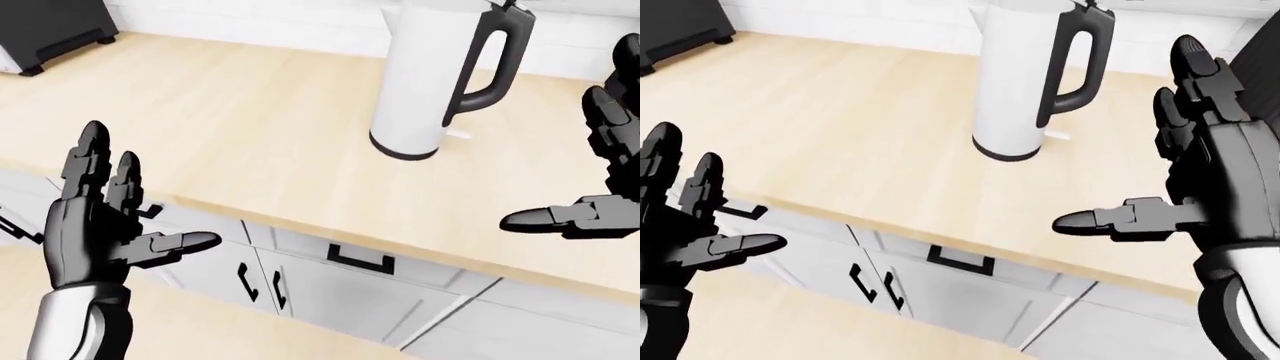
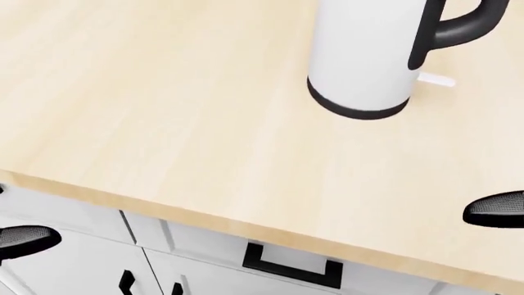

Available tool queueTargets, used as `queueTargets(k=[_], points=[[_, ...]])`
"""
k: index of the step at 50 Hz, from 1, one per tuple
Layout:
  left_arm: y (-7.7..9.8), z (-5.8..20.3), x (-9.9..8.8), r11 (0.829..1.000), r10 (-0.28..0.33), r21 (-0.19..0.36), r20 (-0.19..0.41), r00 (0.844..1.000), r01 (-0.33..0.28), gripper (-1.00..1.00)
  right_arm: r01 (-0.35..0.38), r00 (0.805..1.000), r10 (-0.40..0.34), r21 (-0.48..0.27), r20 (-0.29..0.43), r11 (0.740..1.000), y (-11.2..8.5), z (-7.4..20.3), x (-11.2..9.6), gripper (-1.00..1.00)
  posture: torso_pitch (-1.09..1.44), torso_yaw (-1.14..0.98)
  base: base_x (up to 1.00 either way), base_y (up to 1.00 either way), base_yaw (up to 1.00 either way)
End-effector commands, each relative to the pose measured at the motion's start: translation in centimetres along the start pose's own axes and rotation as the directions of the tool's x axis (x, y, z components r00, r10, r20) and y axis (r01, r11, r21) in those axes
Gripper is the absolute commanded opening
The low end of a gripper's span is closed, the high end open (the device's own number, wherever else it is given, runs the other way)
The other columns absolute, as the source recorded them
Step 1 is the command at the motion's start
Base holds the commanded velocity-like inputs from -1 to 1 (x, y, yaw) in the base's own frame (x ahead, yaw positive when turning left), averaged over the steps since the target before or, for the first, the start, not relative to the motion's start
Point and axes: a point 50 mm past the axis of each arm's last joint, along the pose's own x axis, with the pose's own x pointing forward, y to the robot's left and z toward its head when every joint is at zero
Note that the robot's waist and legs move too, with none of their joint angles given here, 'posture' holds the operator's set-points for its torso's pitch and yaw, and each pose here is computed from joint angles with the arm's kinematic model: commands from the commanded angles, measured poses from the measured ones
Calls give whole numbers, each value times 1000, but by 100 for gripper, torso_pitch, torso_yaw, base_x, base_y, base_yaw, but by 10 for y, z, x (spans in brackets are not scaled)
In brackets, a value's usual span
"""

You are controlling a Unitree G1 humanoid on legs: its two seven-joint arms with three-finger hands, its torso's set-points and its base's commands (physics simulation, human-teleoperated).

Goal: Close the lid of the electric kettle.

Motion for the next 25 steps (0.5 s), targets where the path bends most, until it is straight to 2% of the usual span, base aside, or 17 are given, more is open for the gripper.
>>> queueTargets(k=[1,17,23,25], points=[[-1,12,-1,1000,-8,13,73,997,7,100,31,999,-30,-36,36,999,-7,8,1,100,0,0,0,0,0],[1,11,0,1000,-1,11,67,998,1,100,20,1000,-21,-150,-10,988,-25,19,20,100,0,0,0,0,0],[1,15,-3,1000,-1,10,65,998,1,100,2,999,-10,-210,-37,978,-30,26,30,100,0,0,0,0,0],[2,8,2,1000,-1,11,62,998,0,100,-3,999,-9,-230,-49,973,-33,27,35,100,0,0,0,0,0]])
